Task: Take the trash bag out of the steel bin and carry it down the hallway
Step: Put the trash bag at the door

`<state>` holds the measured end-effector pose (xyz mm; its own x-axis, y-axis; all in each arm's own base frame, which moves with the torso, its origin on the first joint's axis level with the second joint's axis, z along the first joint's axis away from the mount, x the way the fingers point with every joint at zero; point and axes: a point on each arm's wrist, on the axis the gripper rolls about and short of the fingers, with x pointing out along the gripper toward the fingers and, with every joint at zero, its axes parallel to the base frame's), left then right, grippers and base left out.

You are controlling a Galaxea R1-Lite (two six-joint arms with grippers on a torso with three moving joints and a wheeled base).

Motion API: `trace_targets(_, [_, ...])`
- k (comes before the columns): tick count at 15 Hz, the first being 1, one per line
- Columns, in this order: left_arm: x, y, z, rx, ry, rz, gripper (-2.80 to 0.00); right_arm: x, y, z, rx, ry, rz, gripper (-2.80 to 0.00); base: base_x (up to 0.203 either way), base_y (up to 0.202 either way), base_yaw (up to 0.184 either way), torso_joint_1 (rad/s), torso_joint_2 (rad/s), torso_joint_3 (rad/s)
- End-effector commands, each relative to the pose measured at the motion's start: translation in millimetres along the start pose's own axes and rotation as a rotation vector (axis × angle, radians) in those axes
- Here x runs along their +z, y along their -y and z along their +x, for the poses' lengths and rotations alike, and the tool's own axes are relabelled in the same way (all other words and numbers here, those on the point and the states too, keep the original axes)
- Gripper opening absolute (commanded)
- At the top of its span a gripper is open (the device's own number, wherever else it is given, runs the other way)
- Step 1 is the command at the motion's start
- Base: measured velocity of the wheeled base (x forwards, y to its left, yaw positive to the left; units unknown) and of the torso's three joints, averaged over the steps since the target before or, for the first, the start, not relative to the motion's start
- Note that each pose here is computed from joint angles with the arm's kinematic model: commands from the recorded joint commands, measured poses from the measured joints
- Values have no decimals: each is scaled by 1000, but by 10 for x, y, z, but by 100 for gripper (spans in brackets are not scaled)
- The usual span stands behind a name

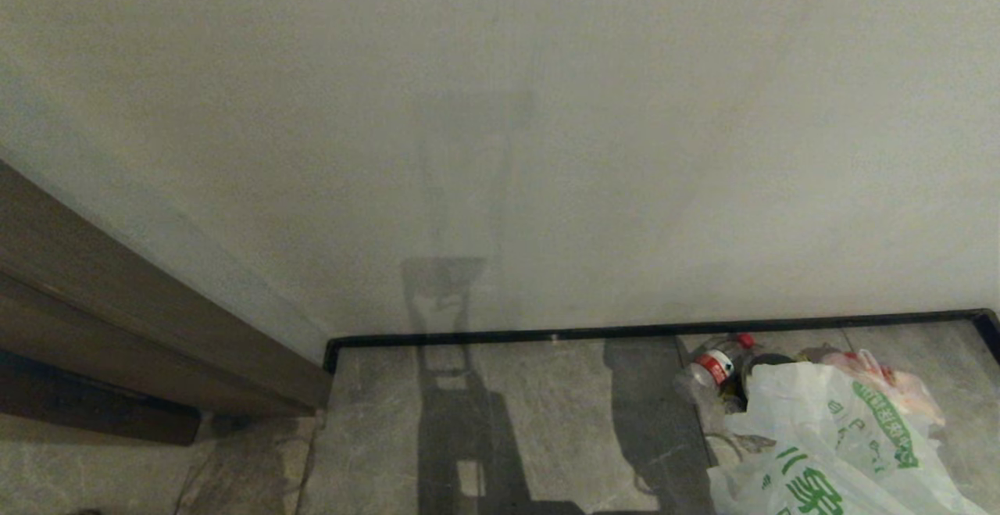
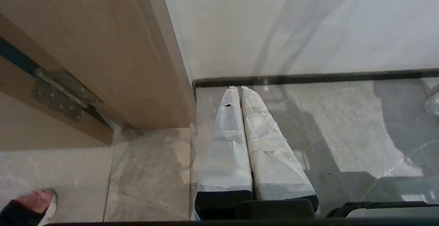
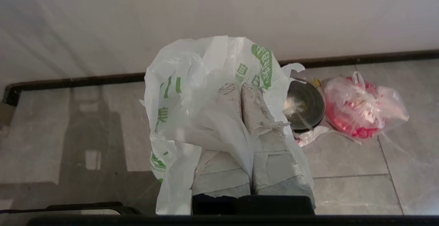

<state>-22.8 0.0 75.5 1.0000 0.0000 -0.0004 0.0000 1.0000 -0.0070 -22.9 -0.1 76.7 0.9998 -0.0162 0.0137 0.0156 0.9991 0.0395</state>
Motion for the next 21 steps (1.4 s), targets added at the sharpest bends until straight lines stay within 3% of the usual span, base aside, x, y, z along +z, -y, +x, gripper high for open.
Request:
trace_targets(1, [0, 0, 0, 0, 0, -1, -280, -3, 0, 1, -1, 0, -1, -280, 0, 0, 0, 2, 0, -193])
trace_targets(7, [0, 0, 0, 0, 0, 4, -280, 104, -6, -22, 9, 15, -33, -280, 0, 0, 0, 2, 3, -131])
trace_targets(8, [0, 0, 0, 0, 0, 4, -280, 282, -13, -46, 11, 24, -31, -280, 0, 0, 0, 0, 0, 0])
trace_targets(11, [0, 0, 0, 0, 0, 4, -280, 1167, -53, -101, 40, -3, -27, -280, 0, 0, 0, 0, 0, 0])
trace_targets(13, [0, 0, 0, 0, 0, 4, -280, 1575, -79, 106, 69, -200, -32, -280, 0, 0, 0, 0, 0, 0])
trace_targets(15, [0, 0, 0, 0, 0, 4, -280, 1753, -95, 485, 89, -411, -55, -280, 0, 0, 0, 0, 0, 0])
trace_targets(18, [0, 0, 0, 0, 0, 4, -280, 1780, -106, 1167, 87, -663, -69, -280, 0, 0, 0, 0, 0, 0])
trace_targets(21, [0, 0, 0, 0, 0, 4, -280, 1625, -110, 1772, 25, -827, -109, -280, 0, 0, 0, 0, 0, 0])
